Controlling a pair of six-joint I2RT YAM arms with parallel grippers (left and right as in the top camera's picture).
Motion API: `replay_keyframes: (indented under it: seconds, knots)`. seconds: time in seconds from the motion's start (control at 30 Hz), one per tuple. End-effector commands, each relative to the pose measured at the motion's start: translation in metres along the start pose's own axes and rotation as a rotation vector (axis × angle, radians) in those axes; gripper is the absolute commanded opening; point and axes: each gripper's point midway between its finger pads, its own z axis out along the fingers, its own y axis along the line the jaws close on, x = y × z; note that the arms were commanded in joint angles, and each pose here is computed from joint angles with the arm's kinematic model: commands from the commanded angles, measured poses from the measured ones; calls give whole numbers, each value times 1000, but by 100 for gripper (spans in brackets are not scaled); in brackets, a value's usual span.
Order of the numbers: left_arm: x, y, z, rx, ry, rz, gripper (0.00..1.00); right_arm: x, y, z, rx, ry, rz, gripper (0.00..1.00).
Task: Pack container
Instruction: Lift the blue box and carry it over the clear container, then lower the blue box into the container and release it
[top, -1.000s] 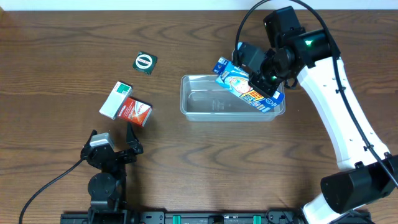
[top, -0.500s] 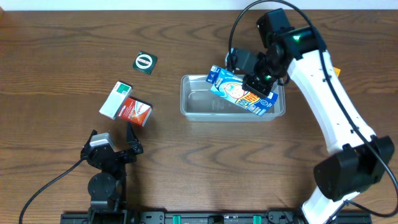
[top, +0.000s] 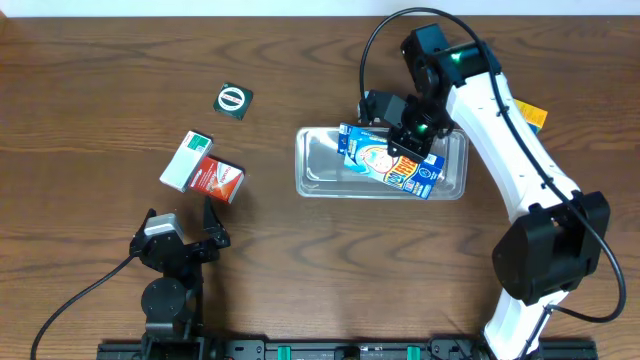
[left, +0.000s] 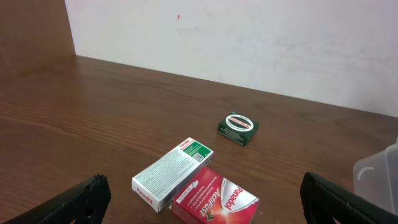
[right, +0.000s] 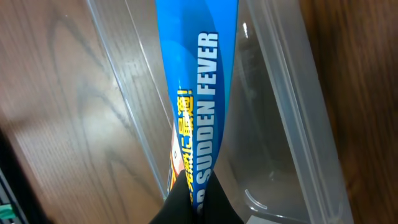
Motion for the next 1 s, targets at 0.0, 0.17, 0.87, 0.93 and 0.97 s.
replay_keyframes:
  seconds: [0.0,0.17,0.87,0.93,0.97]
  knots:
    - [17,8,1,-37,46,23,98,-3,-6,-1,20,0,-29,1]
    - [17,8,1,-37,46,23,98,-1,-9,-1,29,3,-25,1]
    - [17,8,2,-37,49,24,98,-14,-28,-26,129,-40,-39,1]
    - [18,8,2,-37,50,24,98,-16,-30,-29,137,-48,-42,1]
    - [18,8,2,-38,52,25,98,-17,-30,-30,139,-49,-42,1]
